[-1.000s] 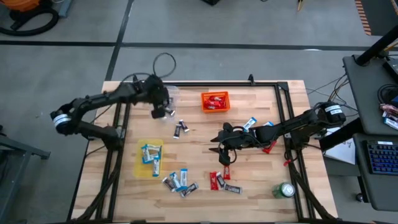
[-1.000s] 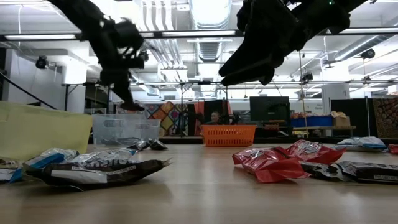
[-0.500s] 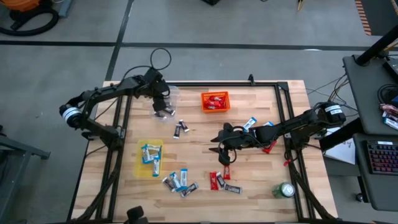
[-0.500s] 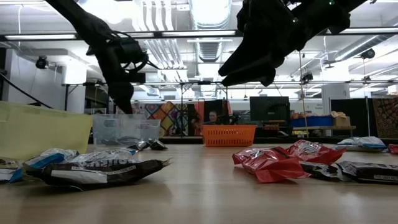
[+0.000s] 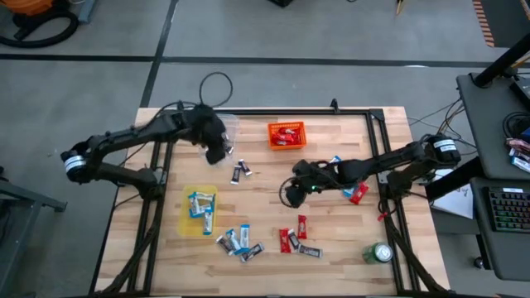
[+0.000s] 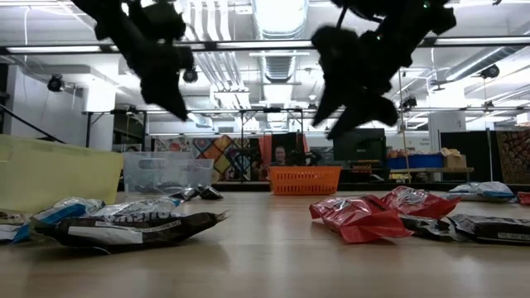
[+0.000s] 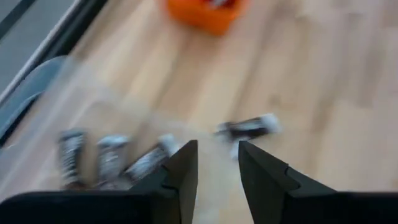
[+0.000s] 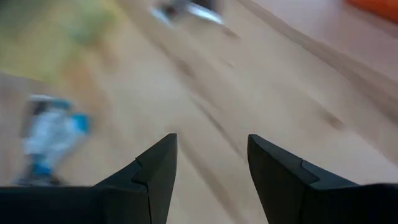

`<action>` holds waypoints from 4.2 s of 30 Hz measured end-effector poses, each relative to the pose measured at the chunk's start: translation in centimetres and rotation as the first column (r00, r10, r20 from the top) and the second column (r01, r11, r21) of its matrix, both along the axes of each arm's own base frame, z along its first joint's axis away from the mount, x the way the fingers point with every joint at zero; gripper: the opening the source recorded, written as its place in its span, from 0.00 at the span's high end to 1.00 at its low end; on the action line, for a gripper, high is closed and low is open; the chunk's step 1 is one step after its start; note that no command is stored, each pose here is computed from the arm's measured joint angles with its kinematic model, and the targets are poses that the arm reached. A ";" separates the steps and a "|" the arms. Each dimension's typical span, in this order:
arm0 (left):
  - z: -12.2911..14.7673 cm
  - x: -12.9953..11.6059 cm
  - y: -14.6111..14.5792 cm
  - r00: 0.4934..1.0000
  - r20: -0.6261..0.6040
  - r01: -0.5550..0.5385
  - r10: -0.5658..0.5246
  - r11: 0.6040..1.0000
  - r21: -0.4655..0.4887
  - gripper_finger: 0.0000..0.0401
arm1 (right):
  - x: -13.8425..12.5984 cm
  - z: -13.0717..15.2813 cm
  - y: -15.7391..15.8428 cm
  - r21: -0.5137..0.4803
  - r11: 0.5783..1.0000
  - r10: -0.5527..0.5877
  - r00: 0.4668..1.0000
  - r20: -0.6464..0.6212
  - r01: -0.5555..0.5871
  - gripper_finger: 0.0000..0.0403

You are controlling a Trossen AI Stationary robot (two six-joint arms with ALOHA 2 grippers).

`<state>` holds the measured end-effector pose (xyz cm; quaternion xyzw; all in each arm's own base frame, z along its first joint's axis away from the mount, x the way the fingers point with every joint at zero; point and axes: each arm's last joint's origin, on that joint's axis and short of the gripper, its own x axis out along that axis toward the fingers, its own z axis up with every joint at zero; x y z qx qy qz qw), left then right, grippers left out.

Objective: Sort candy
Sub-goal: Put the middle right white candy into the yellow bin

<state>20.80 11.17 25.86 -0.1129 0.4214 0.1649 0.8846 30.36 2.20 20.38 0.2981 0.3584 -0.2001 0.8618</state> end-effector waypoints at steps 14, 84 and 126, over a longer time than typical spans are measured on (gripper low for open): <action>2.2 1.1 -12.9 0.961 0.191 0.169 -0.200 0.972 0.164 0.80 | -5.1 -0.2 -5.2 -0.142 0.949 -0.310 0.751 -0.583 0.281 0.55; -1.0 2.7 -20.5 0.955 0.152 0.212 -0.254 0.946 0.247 0.80 | -2.1 -2.3 -4.9 -0.280 0.682 0.539 0.724 -0.431 -0.675 0.77; -0.8 3.4 -20.9 0.915 0.271 0.225 -0.298 0.937 0.268 0.80 | -1.4 -7.9 -6.8 -0.169 0.774 0.536 0.774 -0.337 -0.610 0.96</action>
